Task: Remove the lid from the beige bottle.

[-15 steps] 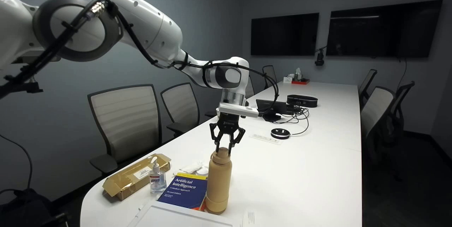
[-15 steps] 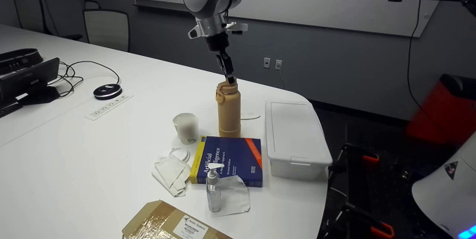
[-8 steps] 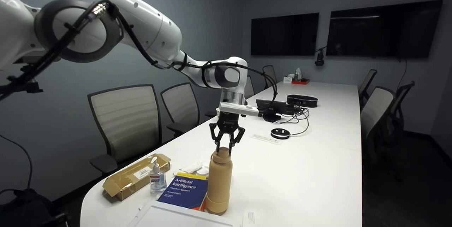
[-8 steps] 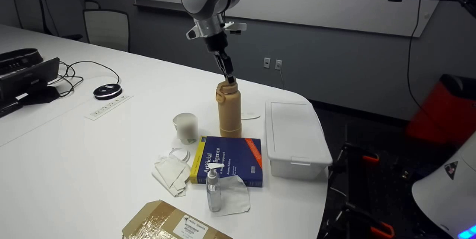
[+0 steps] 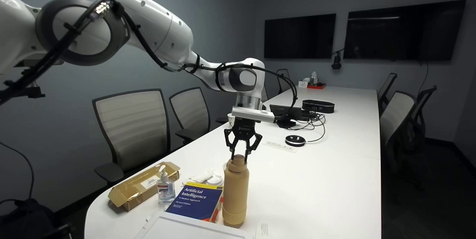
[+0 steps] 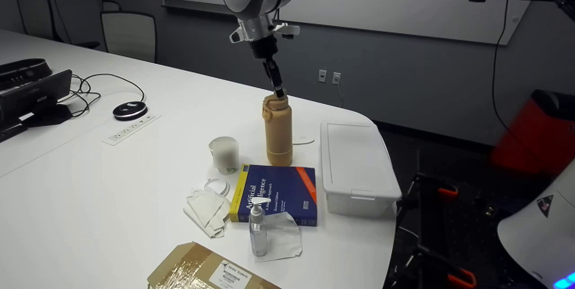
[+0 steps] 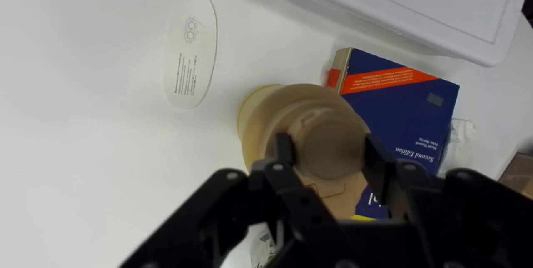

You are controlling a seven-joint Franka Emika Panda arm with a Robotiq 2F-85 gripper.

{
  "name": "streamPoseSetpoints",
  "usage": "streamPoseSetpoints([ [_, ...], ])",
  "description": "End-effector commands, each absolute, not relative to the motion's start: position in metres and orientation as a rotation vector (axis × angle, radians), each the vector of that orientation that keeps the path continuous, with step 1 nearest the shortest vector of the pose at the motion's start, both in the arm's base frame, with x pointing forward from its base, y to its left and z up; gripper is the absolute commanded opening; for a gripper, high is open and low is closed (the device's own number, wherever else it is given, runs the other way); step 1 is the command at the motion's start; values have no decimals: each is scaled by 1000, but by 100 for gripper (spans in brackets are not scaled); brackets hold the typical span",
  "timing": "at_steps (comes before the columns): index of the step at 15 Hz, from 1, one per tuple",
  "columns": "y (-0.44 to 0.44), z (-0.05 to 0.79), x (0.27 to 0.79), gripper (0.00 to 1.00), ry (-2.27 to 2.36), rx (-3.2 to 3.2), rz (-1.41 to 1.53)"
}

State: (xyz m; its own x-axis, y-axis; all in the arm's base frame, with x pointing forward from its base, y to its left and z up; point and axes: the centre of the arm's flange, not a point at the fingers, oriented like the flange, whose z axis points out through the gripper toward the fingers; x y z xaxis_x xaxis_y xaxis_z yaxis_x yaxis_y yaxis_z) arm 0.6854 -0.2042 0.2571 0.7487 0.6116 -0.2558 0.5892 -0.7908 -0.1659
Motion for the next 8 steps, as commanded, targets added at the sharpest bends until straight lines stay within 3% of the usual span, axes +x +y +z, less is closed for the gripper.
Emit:
streamPoseSetpoints([
  [1, -210, 286, 681, 20, -764, -2936, 413],
  [8, -206, 285, 680, 20, -256, -3041, 415],
])
